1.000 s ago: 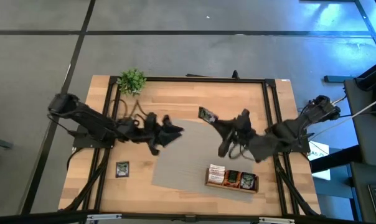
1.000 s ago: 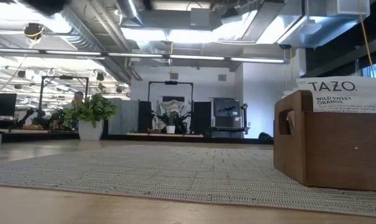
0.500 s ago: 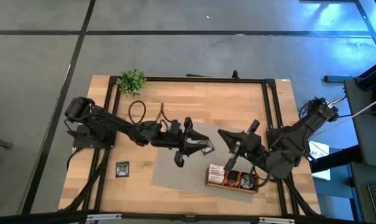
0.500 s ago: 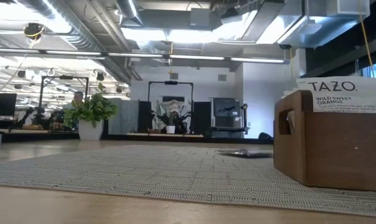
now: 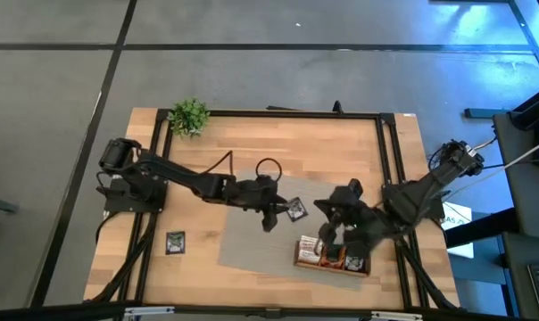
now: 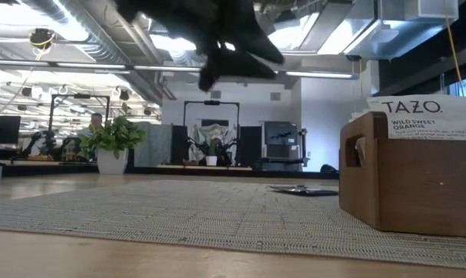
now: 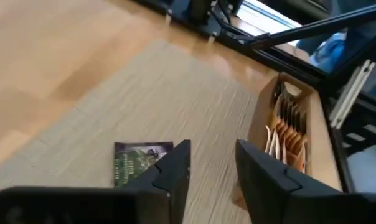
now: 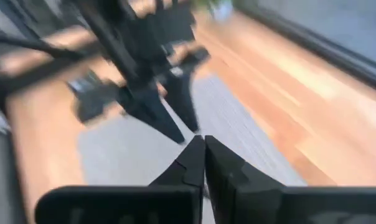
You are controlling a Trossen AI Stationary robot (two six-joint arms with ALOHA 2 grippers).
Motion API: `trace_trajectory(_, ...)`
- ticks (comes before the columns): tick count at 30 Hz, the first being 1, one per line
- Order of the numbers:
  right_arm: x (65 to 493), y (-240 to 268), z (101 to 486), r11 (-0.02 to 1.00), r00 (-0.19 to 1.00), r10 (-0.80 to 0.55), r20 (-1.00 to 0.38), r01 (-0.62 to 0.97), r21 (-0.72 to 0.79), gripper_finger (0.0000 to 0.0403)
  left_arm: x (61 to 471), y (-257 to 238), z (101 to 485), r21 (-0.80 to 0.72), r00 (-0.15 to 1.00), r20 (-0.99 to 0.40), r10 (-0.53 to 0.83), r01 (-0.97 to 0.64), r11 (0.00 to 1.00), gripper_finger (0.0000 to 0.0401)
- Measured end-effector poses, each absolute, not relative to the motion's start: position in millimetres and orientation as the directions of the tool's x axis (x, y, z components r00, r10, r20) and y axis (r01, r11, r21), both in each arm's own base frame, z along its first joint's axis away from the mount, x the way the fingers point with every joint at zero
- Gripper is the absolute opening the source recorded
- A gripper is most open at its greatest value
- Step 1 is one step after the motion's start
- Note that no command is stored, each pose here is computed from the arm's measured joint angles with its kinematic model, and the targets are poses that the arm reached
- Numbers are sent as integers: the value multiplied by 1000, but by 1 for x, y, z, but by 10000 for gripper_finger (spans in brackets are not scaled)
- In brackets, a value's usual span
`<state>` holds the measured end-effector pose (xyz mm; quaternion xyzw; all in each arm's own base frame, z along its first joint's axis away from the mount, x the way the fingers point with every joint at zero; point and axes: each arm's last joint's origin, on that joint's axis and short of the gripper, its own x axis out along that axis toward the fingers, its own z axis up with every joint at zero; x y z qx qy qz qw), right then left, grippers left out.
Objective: Pick & Place Tea
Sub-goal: Put the right black tea bag into the right compartment of the wooden organizer
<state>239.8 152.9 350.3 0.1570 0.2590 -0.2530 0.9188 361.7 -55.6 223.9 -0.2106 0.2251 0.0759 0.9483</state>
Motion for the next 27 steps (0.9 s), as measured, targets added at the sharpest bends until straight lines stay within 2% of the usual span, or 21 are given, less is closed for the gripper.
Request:
trace_trajectory(3, 246, 141, 340, 806, 661, -405, -631, 584, 94, 12, 370, -42, 206, -395, 864, -502, 26, -256, 882, 90)
trace_trajectory(8, 256, 138, 323, 819, 575, -441, -689, 572, -47, 16, 381, -24, 174, -350, 820, -572, 12, -258, 900, 13)
trace_trajectory(13, 267, 127, 313, 795, 501, -346, -794, 605, 35, 47, 394, -8, 152, -326, 794, -608, -10, -239, 915, 2)
trace_trajectory(19, 278, 105, 286, 770, 458, -249, -853, 628, 112, 132, 401, 5, 132, -313, 765, -644, -35, -222, 924, 2)
trace_trajectory(22, 281, 93, 263, 772, 404, -158, -901, 619, 142, 171, 401, 8, 122, -331, 746, -662, -66, -212, 920, 3)
trace_trajectory(27, 288, 74, 225, 740, 441, -76, -894, 626, 246, 199, 401, 7, 113, -319, 729, -682, -68, -213, 924, 3)
